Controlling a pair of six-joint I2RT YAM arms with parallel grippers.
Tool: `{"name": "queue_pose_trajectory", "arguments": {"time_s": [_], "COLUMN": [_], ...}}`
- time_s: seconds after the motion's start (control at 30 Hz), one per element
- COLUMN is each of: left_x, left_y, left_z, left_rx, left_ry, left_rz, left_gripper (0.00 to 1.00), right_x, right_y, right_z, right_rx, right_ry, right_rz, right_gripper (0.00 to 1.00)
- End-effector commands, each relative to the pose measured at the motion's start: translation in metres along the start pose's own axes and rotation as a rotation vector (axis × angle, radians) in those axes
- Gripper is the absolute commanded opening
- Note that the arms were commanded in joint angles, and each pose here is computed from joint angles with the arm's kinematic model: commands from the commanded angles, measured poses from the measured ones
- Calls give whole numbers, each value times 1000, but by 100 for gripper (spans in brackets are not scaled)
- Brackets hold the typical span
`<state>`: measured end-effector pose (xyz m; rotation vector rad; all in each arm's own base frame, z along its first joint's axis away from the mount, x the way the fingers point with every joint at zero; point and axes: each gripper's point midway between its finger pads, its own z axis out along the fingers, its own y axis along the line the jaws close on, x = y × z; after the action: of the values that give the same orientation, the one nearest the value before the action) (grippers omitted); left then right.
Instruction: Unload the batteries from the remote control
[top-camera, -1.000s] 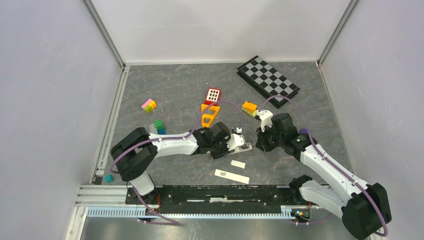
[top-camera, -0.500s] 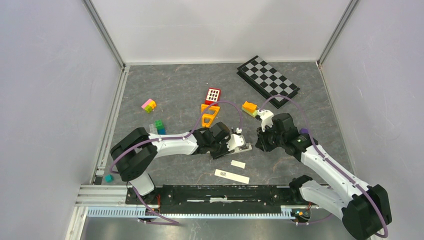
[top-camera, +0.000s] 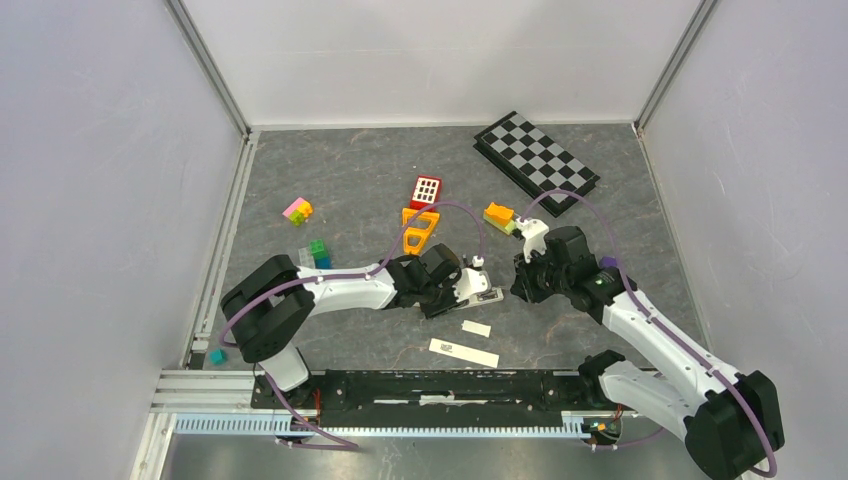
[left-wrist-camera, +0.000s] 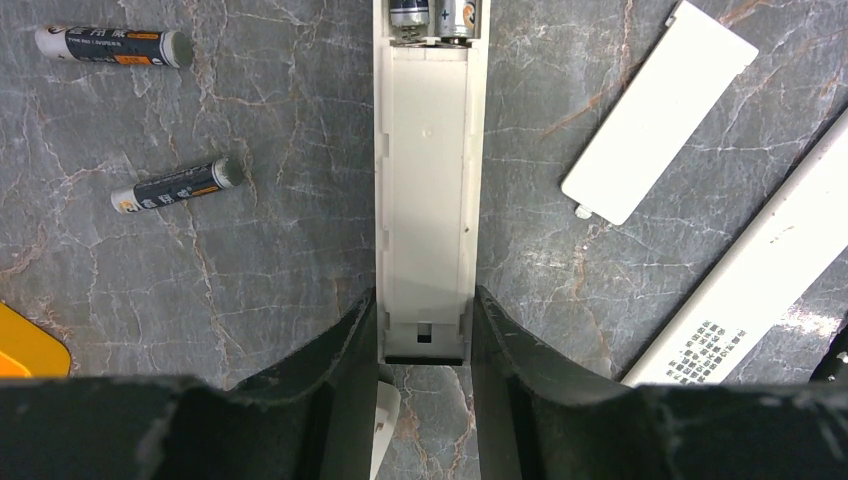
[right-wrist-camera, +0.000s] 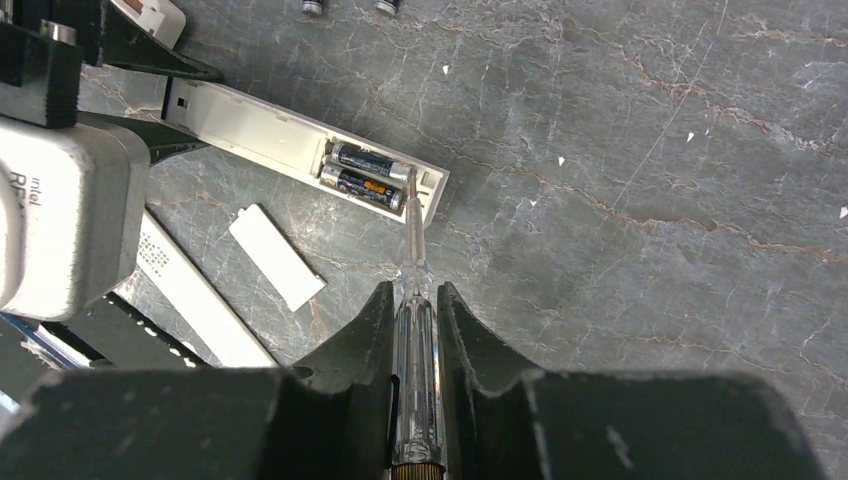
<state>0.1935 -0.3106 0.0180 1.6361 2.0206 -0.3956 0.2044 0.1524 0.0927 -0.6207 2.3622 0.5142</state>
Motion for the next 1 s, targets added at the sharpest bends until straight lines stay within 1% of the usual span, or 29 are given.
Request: {"name": "queue_pose_trajectory", "arguments": {"time_s": [0.0, 0.37, 0.47, 0.57, 0.7, 0.87, 0.97], "left_x": [2, 2, 2, 1, 2, 1, -2], "left_y": [-5, -5, -4, -4, -4, -4, -4], "left_z": [-1, -1, -1, -1, -1, -1, -2], "left_rx": [24, 22, 21, 20, 21, 19, 22], "left_ry": [24, 36, 37, 41, 43, 41, 29], "left_rz": [47, 38, 35, 29, 29, 28, 27], "left_gripper": [6, 7, 6, 6, 6, 5, 5], "right_x": [-28, -20, -22, -31, -44, -36, -35], "right_y": [10, -4, -11, -15, 0, 6, 17], "right_z": [-7, 0, -2, -9, -17, -14, -17], "right_rx": [-28, 43, 90, 126, 51, 15, -47], "right_ry": [-73, -47, -62, -103, -143, -117, -117], "right_rz": [7, 46, 55, 90, 77, 73, 75], "right_gripper": [0, 0, 0, 0, 0, 0, 0]}}
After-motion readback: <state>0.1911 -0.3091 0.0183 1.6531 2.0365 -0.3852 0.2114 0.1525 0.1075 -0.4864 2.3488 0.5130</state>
